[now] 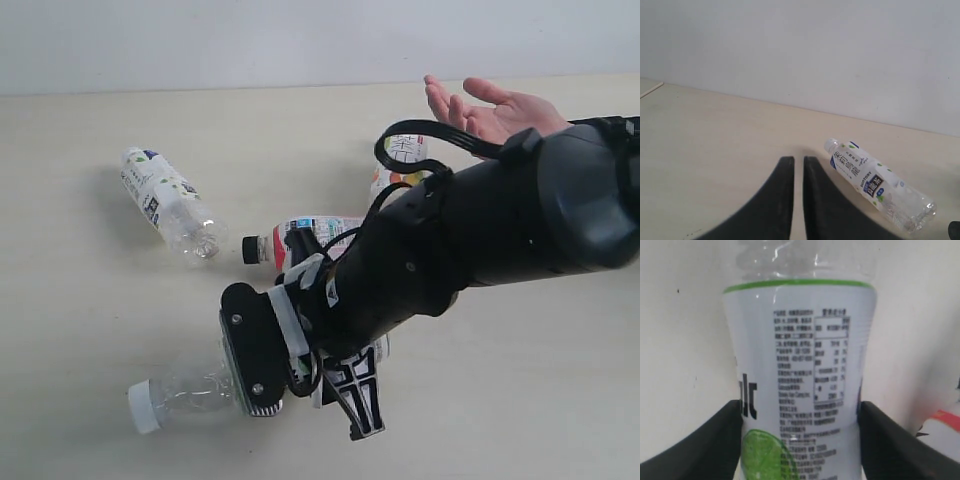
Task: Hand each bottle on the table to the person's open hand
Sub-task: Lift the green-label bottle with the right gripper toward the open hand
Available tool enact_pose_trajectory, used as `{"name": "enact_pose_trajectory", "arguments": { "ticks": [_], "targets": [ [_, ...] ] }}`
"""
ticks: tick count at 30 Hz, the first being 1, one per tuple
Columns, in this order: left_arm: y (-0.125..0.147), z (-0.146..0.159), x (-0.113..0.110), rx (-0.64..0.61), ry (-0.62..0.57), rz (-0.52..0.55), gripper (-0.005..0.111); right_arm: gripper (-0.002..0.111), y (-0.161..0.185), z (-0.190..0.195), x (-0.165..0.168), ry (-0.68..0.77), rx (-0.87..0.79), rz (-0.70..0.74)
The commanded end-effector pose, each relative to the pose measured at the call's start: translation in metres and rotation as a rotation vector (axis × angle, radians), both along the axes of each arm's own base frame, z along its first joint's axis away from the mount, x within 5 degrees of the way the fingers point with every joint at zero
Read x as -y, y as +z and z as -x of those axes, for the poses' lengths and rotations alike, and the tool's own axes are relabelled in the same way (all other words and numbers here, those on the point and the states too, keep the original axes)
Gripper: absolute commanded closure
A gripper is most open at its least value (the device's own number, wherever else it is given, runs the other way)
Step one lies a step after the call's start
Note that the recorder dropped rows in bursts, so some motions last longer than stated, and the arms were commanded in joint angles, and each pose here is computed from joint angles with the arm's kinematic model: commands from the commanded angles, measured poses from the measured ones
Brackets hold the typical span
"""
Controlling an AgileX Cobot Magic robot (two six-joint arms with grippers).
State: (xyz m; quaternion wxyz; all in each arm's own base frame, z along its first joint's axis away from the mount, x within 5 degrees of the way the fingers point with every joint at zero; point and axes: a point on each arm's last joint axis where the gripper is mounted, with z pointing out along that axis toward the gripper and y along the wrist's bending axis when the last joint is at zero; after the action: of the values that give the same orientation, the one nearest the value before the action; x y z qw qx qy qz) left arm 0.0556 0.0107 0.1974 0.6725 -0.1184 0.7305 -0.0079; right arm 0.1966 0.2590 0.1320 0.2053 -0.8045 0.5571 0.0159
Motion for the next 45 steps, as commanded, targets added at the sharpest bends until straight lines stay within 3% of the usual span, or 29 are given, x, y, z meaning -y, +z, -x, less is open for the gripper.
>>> {"name": "enact_pose_trajectory", "arguments": {
  "ticks": [1, 4, 11, 21, 25, 34, 45],
  "targets": [
    [0.0, 0.0, 0.0, 0.006, -0.007, 0.001, 0.097, 0.087, 0.002, 0.0, -0.004, -0.06, -0.032, -0.045],
    [0.0, 0.0, 0.0, 0.006, -0.007, 0.001, 0.097, 0.108, 0.002, 0.0, -0.004, -0.06, -0.032, -0.045],
    [0.0, 0.0, 0.0, 0.006, -0.007, 0.001, 0.097, 0.108, 0.027, 0.003, -0.005, -0.131, -0.042, -0.147],
    [0.0, 0.0, 0.0, 0.006, -0.007, 0.001, 0.097, 0.108, 0.096, 0.012, 0.008, -0.548, -0.179, -0.425],
    [0.0, 0.0, 0.0, 0.006, -0.007, 0.001, 0.097, 0.108, 0.098, 0.002, 0.02, -0.697, -0.197, -0.352],
    [0.0, 0.0, 0.0, 0.006, -0.007, 0.001, 0.097, 0.108, 0.126, -0.037, 0.06, -1.001, -0.008, -0.152],
    [0.0, 0.0, 0.0, 0.006, -0.007, 0.001, 0.097, 0.108, 0.182, -0.087, 0.105, -1.272, 0.048, -0.267]
  ]
}}
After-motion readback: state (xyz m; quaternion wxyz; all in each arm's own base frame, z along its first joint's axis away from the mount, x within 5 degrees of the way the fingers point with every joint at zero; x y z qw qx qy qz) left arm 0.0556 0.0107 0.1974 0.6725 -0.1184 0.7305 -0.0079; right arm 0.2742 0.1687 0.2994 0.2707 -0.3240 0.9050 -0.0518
